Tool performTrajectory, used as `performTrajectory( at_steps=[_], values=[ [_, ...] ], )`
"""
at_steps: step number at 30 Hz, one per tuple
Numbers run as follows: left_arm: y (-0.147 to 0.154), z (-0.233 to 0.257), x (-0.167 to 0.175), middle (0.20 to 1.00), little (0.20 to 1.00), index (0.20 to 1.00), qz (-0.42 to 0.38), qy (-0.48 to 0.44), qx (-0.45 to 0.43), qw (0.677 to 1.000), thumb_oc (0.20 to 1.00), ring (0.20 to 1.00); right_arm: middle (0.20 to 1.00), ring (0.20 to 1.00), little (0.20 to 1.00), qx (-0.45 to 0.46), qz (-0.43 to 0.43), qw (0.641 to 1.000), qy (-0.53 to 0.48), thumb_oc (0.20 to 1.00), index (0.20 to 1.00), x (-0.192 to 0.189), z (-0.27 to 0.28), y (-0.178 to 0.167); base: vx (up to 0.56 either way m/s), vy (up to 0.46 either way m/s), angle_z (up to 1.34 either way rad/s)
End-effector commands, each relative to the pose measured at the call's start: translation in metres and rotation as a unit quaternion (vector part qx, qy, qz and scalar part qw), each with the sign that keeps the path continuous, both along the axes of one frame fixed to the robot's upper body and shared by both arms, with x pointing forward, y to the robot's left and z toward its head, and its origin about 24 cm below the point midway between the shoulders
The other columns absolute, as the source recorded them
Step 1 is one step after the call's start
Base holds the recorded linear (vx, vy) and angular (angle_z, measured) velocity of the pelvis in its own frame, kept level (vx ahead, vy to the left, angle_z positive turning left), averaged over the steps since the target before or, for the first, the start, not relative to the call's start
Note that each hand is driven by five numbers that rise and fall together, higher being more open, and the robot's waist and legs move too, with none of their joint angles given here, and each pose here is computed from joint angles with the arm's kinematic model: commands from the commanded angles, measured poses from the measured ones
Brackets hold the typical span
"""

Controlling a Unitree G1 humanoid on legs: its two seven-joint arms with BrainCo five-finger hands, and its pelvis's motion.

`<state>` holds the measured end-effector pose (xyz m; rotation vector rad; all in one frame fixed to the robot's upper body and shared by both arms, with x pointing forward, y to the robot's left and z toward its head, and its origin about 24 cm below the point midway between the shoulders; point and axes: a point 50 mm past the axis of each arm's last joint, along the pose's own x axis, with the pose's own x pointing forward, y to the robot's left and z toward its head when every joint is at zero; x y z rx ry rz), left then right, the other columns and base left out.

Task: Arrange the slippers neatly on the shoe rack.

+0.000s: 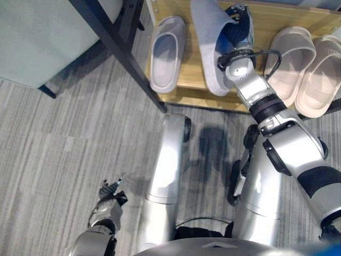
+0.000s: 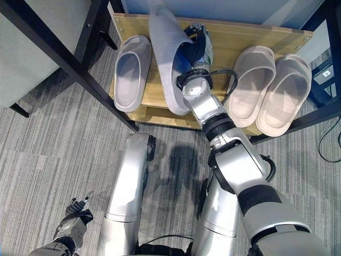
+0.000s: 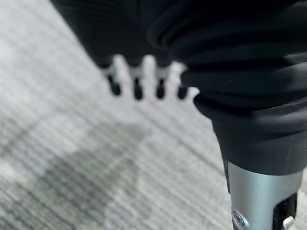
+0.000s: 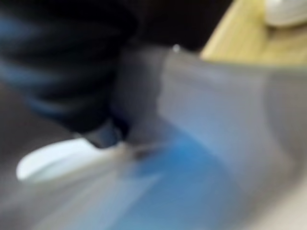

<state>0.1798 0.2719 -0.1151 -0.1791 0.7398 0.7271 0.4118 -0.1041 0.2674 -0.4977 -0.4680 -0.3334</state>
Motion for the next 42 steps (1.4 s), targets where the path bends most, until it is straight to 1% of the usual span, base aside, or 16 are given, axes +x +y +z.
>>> performTrajectory(
  at_steps=[1, 8, 12, 13, 14, 20, 25, 28, 32, 35, 37, 38, 42],
  values=[
    [0.004, -0.009, -0.024, 1.0, 1.0, 1.0, -0.032, 0.045, 0.025, 0.998, 1.0, 1.0, 0.2, 0.2, 0.2, -0.004, 0.025, 0.997, -0.07, 0.2, 0.2, -0.011, 0.026, 0.014, 0.0, 0.0, 0.0],
    [0.001, -0.012, -0.029, 1.0, 1.0, 1.0, -0.029, 0.056, 0.02, 0.998, 1.0, 1.0, 0.2, 0.2, 0.2, 0.025, 0.029, 0.999, -0.031, 0.2, 0.2, -0.006, 0.007, 0.015, 0.0, 0.0, 0.0],
    [0.0, -0.012, -0.027, 1.0, 1.0, 1.0, -0.029, 0.053, 0.02, 0.998, 1.0, 1.0, 0.2, 0.2, 0.2, 0.075, 0.039, 0.996, -0.017, 0.2, 0.2, -0.004, 0.002, 0.017, 0.0, 0.0, 0.0],
    [-0.001, -0.012, -0.027, 1.0, 1.0, 1.0, -0.03, 0.054, 0.021, 0.998, 1.0, 1.0, 0.347, 0.347, 0.347, 0.087, 0.039, 0.995, -0.017, 0.347, 0.347, -0.004, 0.002, 0.016, 0.0, 0.0, 0.0],
    [-0.001, -0.012, -0.026, 1.0, 1.0, 1.0, -0.03, 0.052, 0.021, 0.998, 1.0, 1.0, 1.0, 1.0, 1.0, 0.089, 0.037, 0.995, -0.015, 1.0, 1.0, -0.003, 0.001, 0.014, 0.0, 0.0, 0.0],
    [0.004, -0.012, -0.03, 1.0, 1.0, 1.0, -0.023, 0.065, 0.028, 0.997, 1.0, 1.0, 1.0, 1.0, 1.0, 0.104, 0.051, 0.993, -0.02, 1.0, 1.0, -0.004, 0.003, 0.014, 0.0, 0.0, 0.0],
    [0.0, -0.014, -0.031, 1.0, 1.0, 1.0, -0.037, 0.074, 0.027, 0.996, 1.0, 1.0, 1.0, 1.0, 1.0, 0.096, 0.046, 0.994, -0.026, 1.0, 1.0, -0.006, 0.003, 0.01, 0.0, 0.0, 0.0],
    [-0.001, -0.015, -0.03, 1.0, 1.0, 1.0, -0.044, 0.077, 0.029, 0.996, 1.0, 1.0, 1.0, 1.0, 1.0, 0.11, 0.043, 0.993, -0.031, 1.0, 1.0, -0.007, 0.001, 0.006, 0.0, 0.0, 0.0],
    [-0.004, -0.015, -0.028, 1.0, 1.0, 1.0, -0.051, 0.082, 0.026, 0.995, 1.0, 1.0, 1.0, 1.0, 1.0, 0.146, 0.077, 0.986, -0.036, 1.0, 1.0, -0.011, 0.0, 0.01, 0.0, 0.0, 0.0],
    [-0.005, -0.015, -0.026, 1.0, 1.0, 1.0, -0.048, 0.08, 0.022, 0.995, 1.0, 1.0, 1.0, 1.0, 1.0, 0.149, 0.091, 0.984, -0.046, 1.0, 1.0, -0.017, -0.003, 0.011, 0.0, 0.0, 0.0],
    [-0.004, -0.016, -0.028, 1.0, 1.0, 1.0, -0.047, 0.084, 0.02, 0.995, 1.0, 1.0, 1.0, 1.0, 1.0, 0.16, 0.085, 0.982, -0.056, 1.0, 1.0, -0.022, -0.011, 0.0, 0.0, 0.0, 0.0],
    [-0.004, -0.016, -0.028, 1.0, 1.0, 1.0, -0.047, 0.085, 0.02, 0.995, 1.0, 1.0, 1.0, 1.0, 1.0, 0.16, 0.085, 0.982, -0.055, 1.0, 1.0, -0.022, -0.012, 0.0, 0.0, 0.0, 0.0],
    [-0.003, -0.017, -0.032, 1.0, 1.0, 1.0, -0.051, 0.093, 0.022, 0.994, 1.0, 1.0, 1.0, 1.0, 1.0, 0.13, 0.063, 0.988, -0.051, 1.0, 1.0, -0.022, -0.017, -0.013, 0.0, 0.0, 0.0]
  ],
)
